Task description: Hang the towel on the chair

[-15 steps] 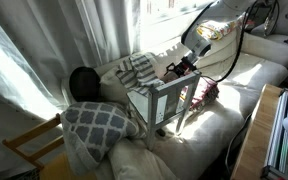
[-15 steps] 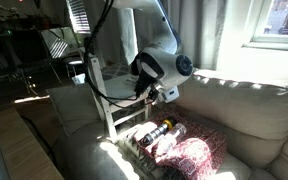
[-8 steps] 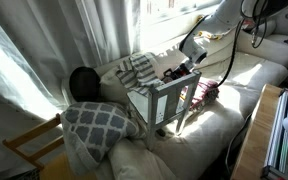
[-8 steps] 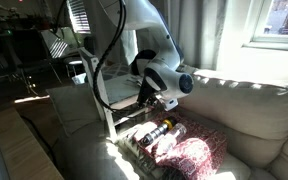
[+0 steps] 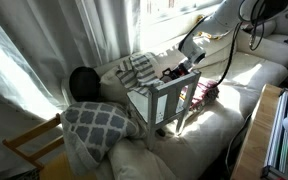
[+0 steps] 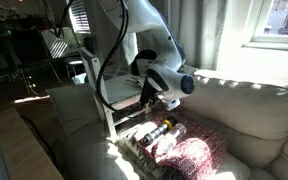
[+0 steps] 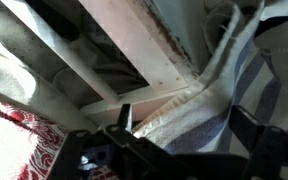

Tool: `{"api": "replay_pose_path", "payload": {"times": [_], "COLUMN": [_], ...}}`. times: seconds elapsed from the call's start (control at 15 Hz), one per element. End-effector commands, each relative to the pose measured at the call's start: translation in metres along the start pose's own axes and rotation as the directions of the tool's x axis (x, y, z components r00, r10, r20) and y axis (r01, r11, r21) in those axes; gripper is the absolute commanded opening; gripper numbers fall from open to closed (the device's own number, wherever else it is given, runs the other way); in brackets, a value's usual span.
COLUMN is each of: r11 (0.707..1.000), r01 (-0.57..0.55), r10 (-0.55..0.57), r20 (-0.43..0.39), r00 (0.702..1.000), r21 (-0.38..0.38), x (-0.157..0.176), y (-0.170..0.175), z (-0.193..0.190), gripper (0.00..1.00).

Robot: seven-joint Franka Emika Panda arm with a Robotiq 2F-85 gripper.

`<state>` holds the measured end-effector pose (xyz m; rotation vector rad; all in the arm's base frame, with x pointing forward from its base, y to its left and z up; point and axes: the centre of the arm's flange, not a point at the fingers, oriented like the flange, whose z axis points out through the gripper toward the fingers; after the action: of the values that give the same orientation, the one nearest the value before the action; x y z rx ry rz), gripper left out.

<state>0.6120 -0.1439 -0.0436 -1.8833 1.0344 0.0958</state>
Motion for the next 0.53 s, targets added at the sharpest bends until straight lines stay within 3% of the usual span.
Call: {"api": "replay_pose_path", "payload": {"times": [0.0, 0.07, 0.47], "r11": [0.990, 0.986, 0.975], "r01": [0.040, 0.057, 0.205], "r10": [-0.036, -0.051, -0.200], "r20": [-0.030, -0.047, -0.068], "r00": [0.999, 0.998, 0.978], "r21": [0.136, 0.157, 0.081], "x": [0.018, 0.020, 0.036], "y": [-0.003, -0.006, 0.010], "z": [0.006, 0.006, 0.004], "gripper": [1.00, 1.00, 1.00]}}
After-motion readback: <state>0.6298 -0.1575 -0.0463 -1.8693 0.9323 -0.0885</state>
